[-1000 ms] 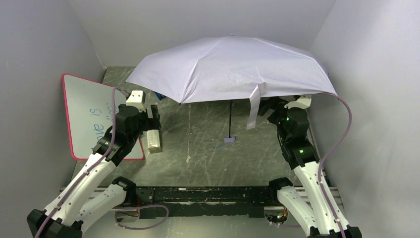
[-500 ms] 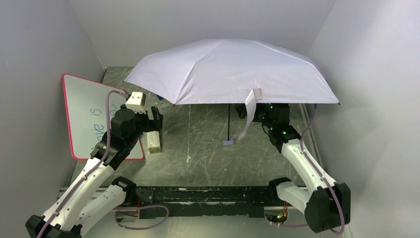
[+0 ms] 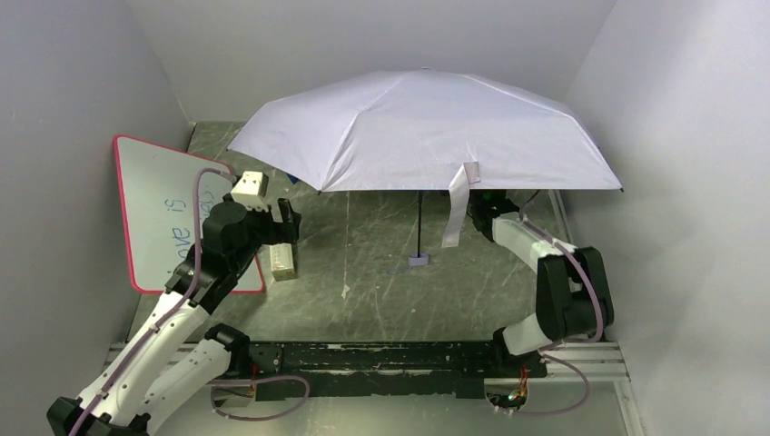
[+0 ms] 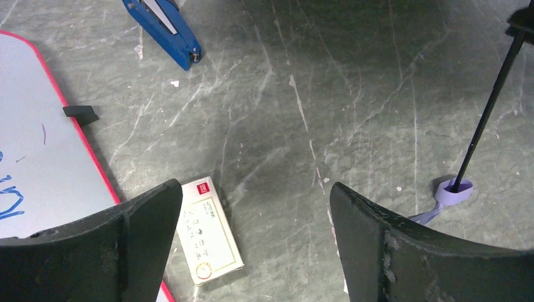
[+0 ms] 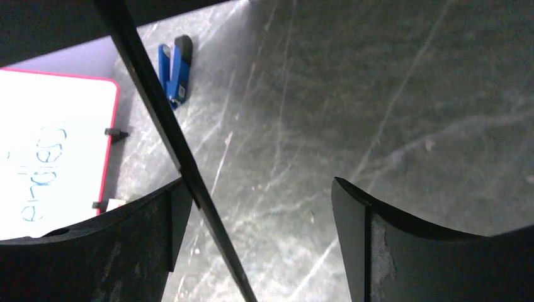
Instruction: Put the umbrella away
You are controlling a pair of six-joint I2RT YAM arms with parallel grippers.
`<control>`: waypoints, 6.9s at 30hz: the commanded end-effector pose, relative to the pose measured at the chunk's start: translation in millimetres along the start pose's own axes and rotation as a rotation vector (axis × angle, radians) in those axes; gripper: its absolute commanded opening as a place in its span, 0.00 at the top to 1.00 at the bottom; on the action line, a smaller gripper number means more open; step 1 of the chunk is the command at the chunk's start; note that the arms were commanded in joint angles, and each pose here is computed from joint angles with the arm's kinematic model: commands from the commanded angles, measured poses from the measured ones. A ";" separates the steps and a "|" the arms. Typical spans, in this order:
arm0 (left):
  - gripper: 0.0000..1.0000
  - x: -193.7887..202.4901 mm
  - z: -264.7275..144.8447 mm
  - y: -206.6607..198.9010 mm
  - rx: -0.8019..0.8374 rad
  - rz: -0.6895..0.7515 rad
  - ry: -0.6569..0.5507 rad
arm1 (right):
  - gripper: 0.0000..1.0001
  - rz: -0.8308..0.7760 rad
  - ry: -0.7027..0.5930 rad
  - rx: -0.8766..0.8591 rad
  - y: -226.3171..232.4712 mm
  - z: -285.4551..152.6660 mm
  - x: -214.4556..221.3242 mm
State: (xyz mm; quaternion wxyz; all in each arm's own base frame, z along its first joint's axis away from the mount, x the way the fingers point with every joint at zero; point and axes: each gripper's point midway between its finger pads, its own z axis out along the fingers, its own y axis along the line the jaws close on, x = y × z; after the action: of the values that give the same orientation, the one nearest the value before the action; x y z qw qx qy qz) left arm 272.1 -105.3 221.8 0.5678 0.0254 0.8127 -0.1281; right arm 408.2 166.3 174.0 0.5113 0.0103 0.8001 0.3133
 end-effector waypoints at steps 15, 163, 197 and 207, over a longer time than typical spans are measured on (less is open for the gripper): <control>0.02 -10.4 -8.3 7.5 -0.058 -0.118 -0.031 | 0.71 -0.030 -0.116 -0.185 50.5 59.1 -74.5; 0.95 -95.7 -56.2 -285.2 0.814 -0.249 -0.160 | 0.44 0.500 -0.638 -0.446 216.3 -119.5 -214.7; 0.95 -90.7 -51.8 -281.4 0.792 -0.250 -0.161 | 1.00 0.427 -0.463 -0.476 220.6 -94.1 -160.5; 0.95 -93.2 -42.6 -273.6 0.722 -0.262 -0.170 | 1.00 0.432 -0.269 -0.369 200.1 -111.9 -44.1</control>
State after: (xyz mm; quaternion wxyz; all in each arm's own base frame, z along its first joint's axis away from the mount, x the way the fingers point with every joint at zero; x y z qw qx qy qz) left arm 216.5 -349.2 326.2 0.5270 0.1126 0.7153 -0.4450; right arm 291.3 252.7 391.7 0.5579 0.1382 0.5782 0.5792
